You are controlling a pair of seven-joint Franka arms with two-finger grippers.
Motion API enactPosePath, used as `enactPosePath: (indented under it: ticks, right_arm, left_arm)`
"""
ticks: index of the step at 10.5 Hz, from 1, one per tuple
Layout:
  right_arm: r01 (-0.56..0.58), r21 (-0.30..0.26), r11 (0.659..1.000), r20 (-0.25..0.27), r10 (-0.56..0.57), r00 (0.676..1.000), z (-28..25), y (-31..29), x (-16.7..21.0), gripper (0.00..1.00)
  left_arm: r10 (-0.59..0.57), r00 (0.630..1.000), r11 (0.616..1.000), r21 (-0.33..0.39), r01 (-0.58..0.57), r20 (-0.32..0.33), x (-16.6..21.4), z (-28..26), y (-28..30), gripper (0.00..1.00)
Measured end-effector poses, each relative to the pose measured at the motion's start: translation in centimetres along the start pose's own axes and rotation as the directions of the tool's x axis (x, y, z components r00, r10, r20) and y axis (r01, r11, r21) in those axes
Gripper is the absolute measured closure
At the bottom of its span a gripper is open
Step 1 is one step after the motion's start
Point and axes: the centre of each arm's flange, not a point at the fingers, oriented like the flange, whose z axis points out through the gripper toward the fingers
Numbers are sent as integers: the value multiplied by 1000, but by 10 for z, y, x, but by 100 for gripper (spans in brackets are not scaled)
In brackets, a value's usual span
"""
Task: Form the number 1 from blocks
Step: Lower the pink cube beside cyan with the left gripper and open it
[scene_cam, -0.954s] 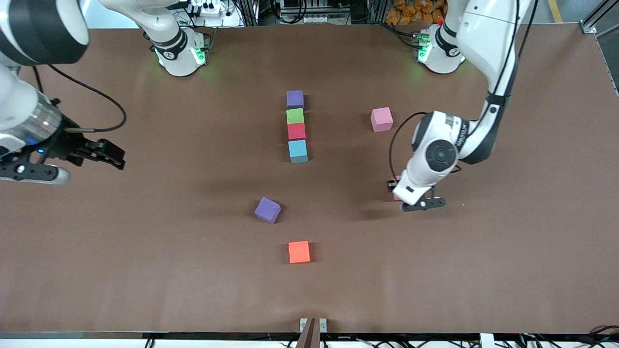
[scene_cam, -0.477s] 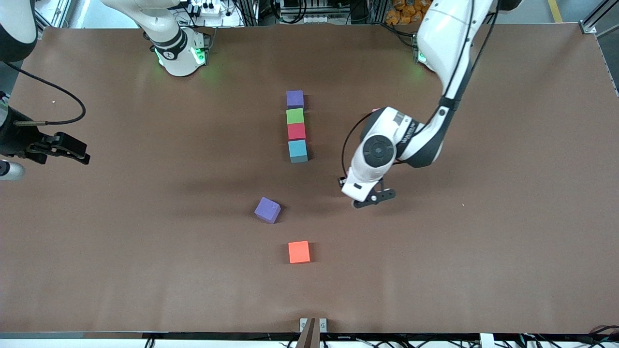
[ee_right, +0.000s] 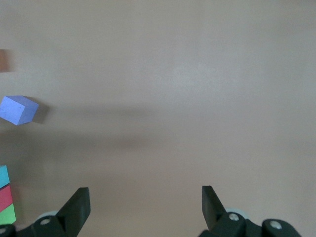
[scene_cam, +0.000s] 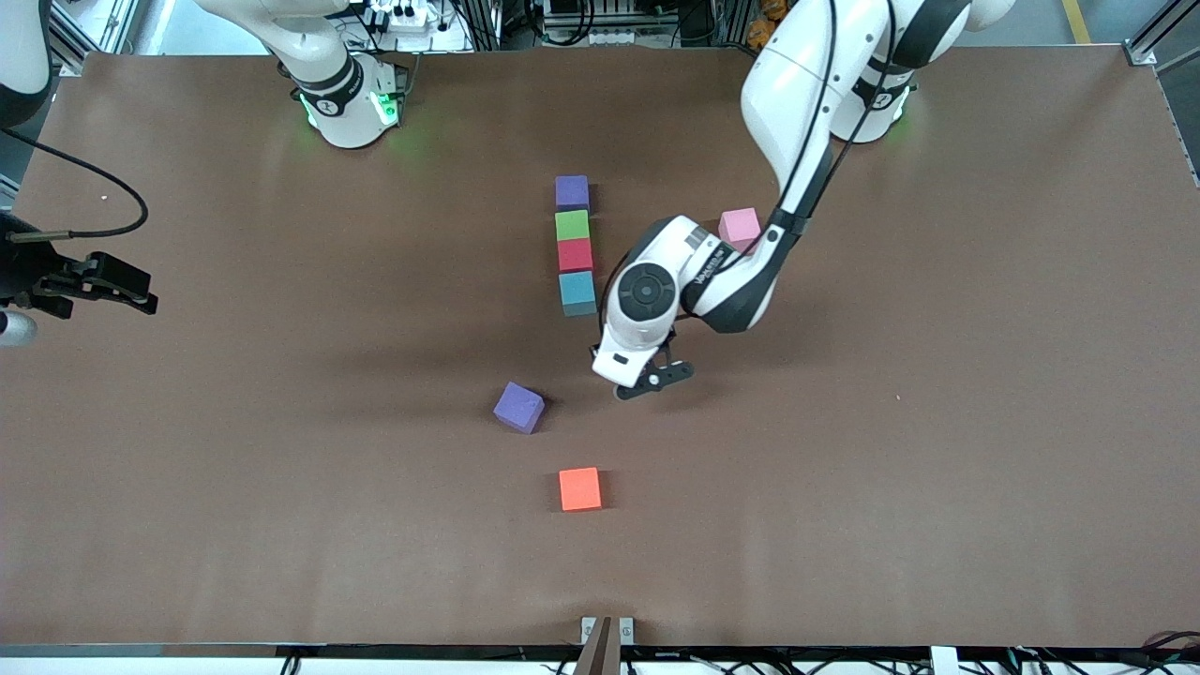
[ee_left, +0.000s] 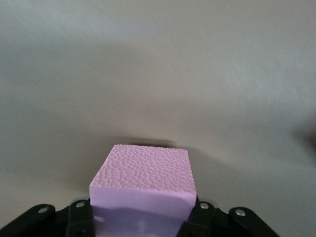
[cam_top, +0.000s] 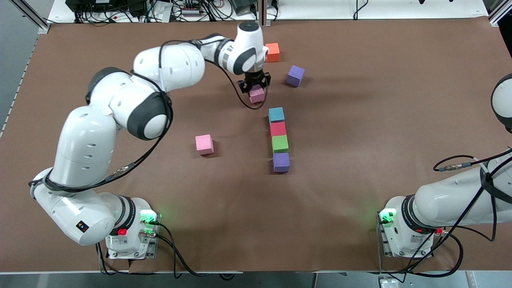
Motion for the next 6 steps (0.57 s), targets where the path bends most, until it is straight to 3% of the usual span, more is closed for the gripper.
enactPosePath:
  ticks: [2,6]
  right_arm:
    - [-13,-2,1000,5,13,1000,2,7,-1,0]
    - [-21,-2,1000,20,21,1000,10,11,-1,0]
  left_arm:
    - [25,1000,1000,15,-25,5,-26,19,14,39]
    - [37,999,999,-1,-37,-9,-42,20,26,39]
